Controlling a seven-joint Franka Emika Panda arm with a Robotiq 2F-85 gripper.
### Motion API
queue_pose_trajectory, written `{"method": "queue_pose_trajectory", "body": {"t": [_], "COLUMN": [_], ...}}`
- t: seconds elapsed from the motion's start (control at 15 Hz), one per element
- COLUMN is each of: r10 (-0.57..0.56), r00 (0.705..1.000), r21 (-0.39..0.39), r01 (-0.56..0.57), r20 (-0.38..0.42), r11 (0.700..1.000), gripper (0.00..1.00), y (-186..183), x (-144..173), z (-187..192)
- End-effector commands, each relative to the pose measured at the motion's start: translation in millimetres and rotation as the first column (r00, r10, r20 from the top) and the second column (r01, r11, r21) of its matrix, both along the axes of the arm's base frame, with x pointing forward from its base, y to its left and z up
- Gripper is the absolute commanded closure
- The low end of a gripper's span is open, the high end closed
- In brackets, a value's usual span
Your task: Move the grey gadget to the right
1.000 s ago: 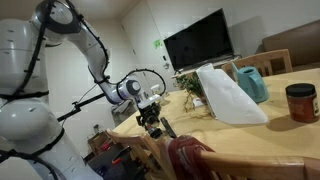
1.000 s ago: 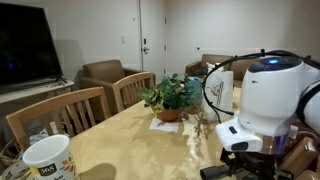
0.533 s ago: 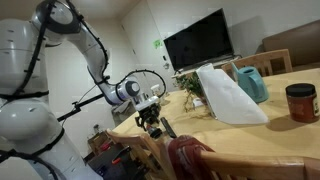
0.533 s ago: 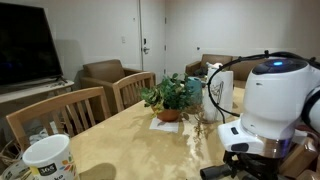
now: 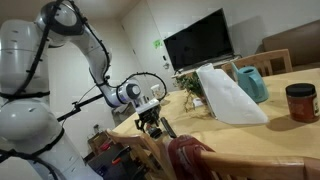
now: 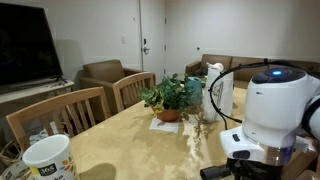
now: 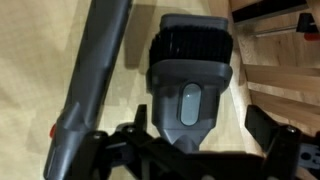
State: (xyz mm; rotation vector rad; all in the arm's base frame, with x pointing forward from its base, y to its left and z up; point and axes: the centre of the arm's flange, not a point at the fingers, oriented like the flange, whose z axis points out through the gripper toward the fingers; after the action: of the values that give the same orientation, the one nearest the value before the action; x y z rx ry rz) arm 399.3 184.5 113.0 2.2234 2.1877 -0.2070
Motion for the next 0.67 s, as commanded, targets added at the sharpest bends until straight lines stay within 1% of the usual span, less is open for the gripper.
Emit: {"method": "queue_pose_trajectory", "body": {"t": [0.0,0.47,0.53,0.6], "r10": [-0.002,-0.013,-0.016,-0.017], "r00": [1.000,1.000,1.000,1.000], "r21": [0.015,0.008,0.003,0.000], "r01": [0.002,0.013,0.016,0.017], "r20": [0.008,-0.010,-0.004,-0.003], "r11": [1.000,1.000,1.000,1.000], "gripper": [0.00,0.00,0.23,0.26], "y": [-3,-3,-3,-2], "x": [6,19,21,22], "z": [-12,-17,-16,-16]}}
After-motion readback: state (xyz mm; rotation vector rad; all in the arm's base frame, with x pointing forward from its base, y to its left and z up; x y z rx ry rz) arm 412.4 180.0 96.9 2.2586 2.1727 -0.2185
